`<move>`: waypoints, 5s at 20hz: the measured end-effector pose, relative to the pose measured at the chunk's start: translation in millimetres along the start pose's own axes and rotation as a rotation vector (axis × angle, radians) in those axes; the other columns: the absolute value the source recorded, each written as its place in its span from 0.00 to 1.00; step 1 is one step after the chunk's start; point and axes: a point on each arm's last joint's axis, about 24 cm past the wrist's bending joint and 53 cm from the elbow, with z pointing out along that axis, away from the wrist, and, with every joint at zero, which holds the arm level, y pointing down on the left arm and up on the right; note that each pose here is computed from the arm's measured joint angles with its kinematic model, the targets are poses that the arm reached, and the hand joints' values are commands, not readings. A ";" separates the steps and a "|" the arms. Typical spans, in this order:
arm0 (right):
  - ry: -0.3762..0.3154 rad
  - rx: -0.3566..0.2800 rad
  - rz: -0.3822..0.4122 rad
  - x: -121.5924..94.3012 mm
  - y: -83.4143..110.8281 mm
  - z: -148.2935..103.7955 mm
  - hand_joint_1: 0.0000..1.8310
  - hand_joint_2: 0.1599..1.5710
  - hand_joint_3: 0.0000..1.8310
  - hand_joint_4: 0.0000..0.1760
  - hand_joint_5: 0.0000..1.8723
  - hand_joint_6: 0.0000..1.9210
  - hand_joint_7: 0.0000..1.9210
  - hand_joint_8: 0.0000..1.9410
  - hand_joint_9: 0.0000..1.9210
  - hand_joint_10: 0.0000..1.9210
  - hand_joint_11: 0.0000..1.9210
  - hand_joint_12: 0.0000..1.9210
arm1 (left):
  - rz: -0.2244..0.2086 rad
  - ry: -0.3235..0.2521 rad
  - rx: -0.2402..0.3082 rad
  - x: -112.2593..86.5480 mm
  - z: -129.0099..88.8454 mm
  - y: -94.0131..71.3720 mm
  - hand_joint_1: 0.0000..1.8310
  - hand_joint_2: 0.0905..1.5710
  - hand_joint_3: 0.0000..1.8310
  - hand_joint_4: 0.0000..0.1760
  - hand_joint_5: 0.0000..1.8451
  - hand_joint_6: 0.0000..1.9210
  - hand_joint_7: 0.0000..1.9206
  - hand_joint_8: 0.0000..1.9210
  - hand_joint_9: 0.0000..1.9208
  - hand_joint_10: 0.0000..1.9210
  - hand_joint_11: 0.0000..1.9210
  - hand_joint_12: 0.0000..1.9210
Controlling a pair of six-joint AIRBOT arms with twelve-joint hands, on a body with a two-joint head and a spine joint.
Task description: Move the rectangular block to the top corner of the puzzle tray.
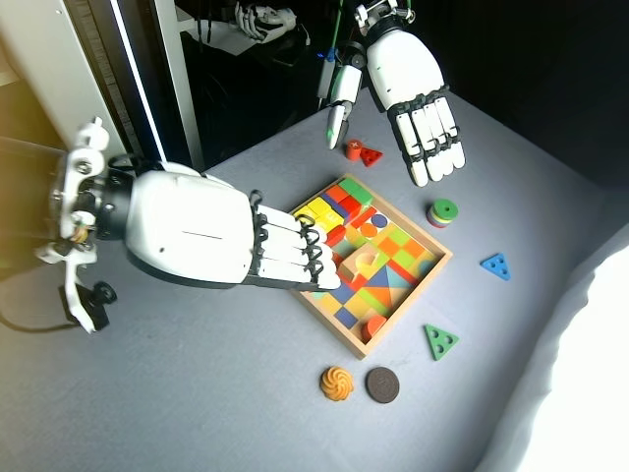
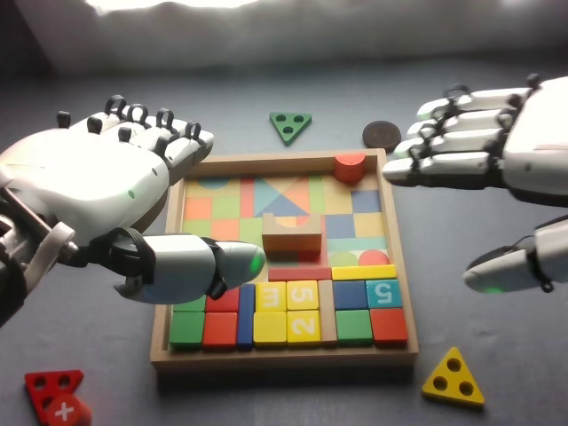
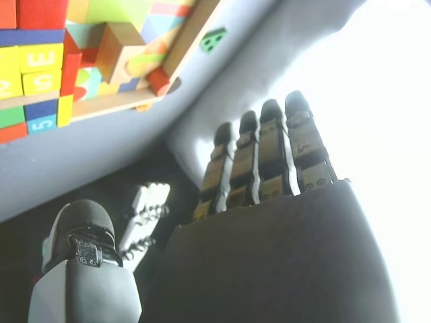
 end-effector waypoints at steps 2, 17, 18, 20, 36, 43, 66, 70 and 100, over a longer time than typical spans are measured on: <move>0.012 -0.026 -0.025 0.6 1.2 14.4 0.16 0.73 0.00 0.00 0.09 0.00 0.46 0.07 0.25 0.58 0.04 0.87 | -0.007 0.000 -0.008 0.1 0.0 1.9 0.00 0.66 0.00 0.00 0.01 0.00 0.01 0.00 0.01 0.00 0.00 0.00; 0.160 -0.196 -0.211 26.4 27.8 76.2 1.00 0.71 0.00 0.00 0.02 0.00 0.70 1.00 0.83 1.00 0.91 1.00 | -0.014 -0.020 -0.060 -5.2 0.7 15.4 0.00 0.72 0.01 0.00 0.02 0.00 0.02 0.01 0.03 0.01 0.03 0.01; 0.161 -0.183 -0.222 26.1 22.1 80.3 1.00 0.70 0.00 0.00 0.00 0.00 0.73 1.00 0.85 1.00 0.93 1.00 | -0.016 -0.019 -0.063 -5.0 0.7 16.2 0.00 0.72 0.01 0.00 0.03 0.01 0.03 0.01 0.03 0.01 0.03 0.02; 0.162 -0.171 -0.232 25.5 14.7 88.1 1.00 0.70 0.00 0.00 0.00 0.00 0.77 1.00 0.87 1.00 0.94 1.00 | -0.017 -0.017 -0.069 -4.8 1.2 18.2 0.00 0.72 0.01 0.00 0.03 0.00 0.02 0.00 0.03 0.00 0.03 0.02; 0.200 -0.195 -0.277 39.1 18.7 123.7 1.00 0.73 0.00 0.00 0.03 0.00 0.68 1.00 0.75 1.00 0.86 1.00 | -0.016 -0.010 -0.080 -3.0 1.1 20.2 0.00 0.72 0.00 0.00 0.09 0.00 0.10 0.00 0.09 0.00 0.00 0.21; 0.217 -0.196 -0.317 44.1 17.9 123.7 1.00 0.73 0.00 0.00 0.01 0.00 0.65 1.00 0.74 1.00 0.84 1.00 | -0.019 -0.008 -0.081 -2.4 1.1 20.6 0.00 0.72 0.00 0.00 0.11 0.00 0.09 0.00 0.08 0.00 0.00 0.22; 0.232 -0.206 -0.312 53.3 20.6 129.3 1.00 0.75 0.00 0.00 0.06 0.01 0.64 1.00 0.73 1.00 0.80 1.00 | -0.026 -0.010 -0.082 -3.8 1.3 20.1 0.00 0.73 0.00 0.00 0.00 0.00 0.00 0.00 0.00 0.00 0.00 0.00; 0.231 -0.205 -0.311 53.2 20.5 129.3 1.00 0.74 0.00 0.00 0.06 0.01 0.66 1.00 0.75 1.00 0.84 1.00 | -0.027 -0.010 -0.082 -3.7 1.3 20.1 0.00 0.74 0.01 0.00 0.00 0.00 0.00 0.00 0.00 0.00 0.00 0.00; 0.229 -0.111 -0.293 35.2 -36.5 104.2 1.00 0.76 0.00 0.00 0.06 0.00 0.64 1.00 0.74 1.00 0.83 1.00 | -0.035 -0.007 -0.087 -3.1 1.3 21.0 0.00 0.74 0.00 0.00 0.00 0.00 0.00 0.00 0.00 0.00 0.00 0.00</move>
